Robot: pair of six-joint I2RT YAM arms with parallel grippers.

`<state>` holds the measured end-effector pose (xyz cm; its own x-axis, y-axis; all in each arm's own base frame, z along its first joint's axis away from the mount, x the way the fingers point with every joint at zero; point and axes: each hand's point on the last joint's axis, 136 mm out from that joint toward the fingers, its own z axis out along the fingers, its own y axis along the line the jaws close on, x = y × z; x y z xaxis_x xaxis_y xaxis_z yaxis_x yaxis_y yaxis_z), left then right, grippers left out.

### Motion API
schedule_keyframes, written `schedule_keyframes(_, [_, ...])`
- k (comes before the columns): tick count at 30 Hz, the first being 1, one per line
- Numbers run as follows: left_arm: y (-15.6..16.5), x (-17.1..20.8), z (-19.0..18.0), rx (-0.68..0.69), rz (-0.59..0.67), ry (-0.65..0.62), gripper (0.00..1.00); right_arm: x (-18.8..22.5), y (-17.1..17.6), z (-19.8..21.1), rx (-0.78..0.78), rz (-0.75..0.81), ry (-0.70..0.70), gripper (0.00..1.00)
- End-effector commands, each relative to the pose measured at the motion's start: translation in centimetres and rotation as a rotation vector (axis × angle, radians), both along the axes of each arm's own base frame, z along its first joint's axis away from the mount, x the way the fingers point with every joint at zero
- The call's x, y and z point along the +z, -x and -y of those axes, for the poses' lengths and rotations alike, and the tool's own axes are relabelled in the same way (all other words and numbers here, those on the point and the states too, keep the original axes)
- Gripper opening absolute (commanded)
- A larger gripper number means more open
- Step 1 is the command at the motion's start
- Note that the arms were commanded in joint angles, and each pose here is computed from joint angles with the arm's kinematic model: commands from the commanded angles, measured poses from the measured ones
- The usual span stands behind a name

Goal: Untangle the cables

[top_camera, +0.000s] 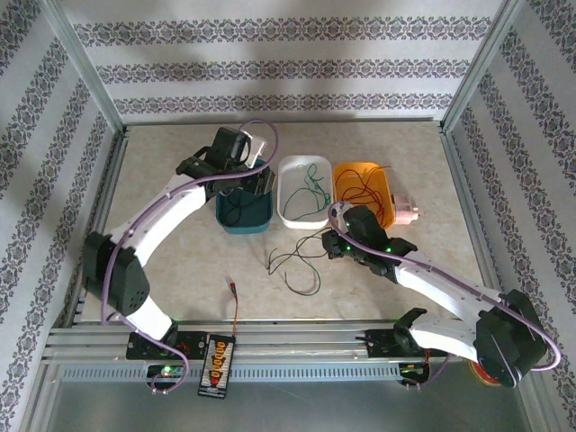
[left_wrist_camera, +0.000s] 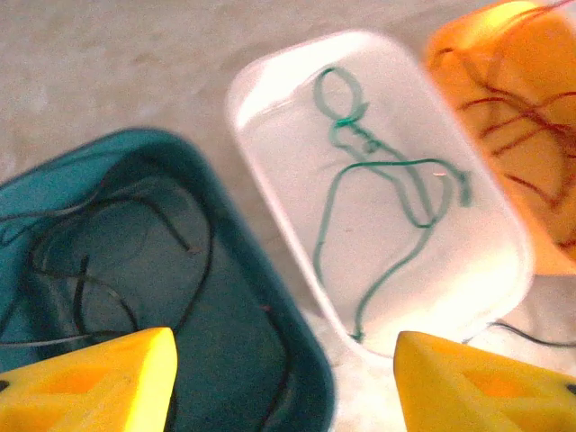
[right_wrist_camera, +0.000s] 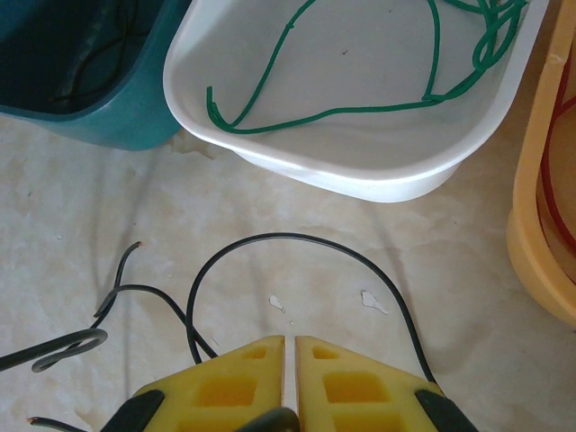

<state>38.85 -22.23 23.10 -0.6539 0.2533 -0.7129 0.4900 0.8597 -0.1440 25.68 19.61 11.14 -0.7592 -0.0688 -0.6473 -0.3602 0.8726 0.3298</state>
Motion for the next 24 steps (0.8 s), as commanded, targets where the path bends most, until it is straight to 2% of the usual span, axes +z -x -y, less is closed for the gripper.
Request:
schedule_keyframes(1, [2.9,-0.7,3.1,-0.187,-0.011,0.046,0.69,0.5,-0.2,0.2,-0.016,0.014,0.001,0.11])
schedule_keyframes(7, [9.2,-3.3,7.9,-0.475,-0.135,0.081,0.69,0.8,-0.2,0.1,-0.012,0.016,-0.006,0.11])
schedule_keyframes(15, [14.8,-7.2,11.3,-0.668,-0.329,0.083,0.72,0.5,-0.4,0.3,-0.027,0.004,-0.004,0.11])
schedule_keyframes(18, [14.8,-8.5,12.5,-0.669,-0.324,0.065,0.73,0.5,-0.4,0.2,-0.024,0.003,-0.006,0.11])
schedule_keyframes(21, [12.3,-9.5,13.3,-0.589,-0.233,0.03,0.72,0.6,-0.4,0.1,-0.016,0.003,-0.008,0.11])
schedule_keyframes(24, [9.6,-9.2,13.8,-0.504,-0.138,0.022,0.59,0.7,-0.3,0.1,-0.014,0.005,-0.008,0.11])
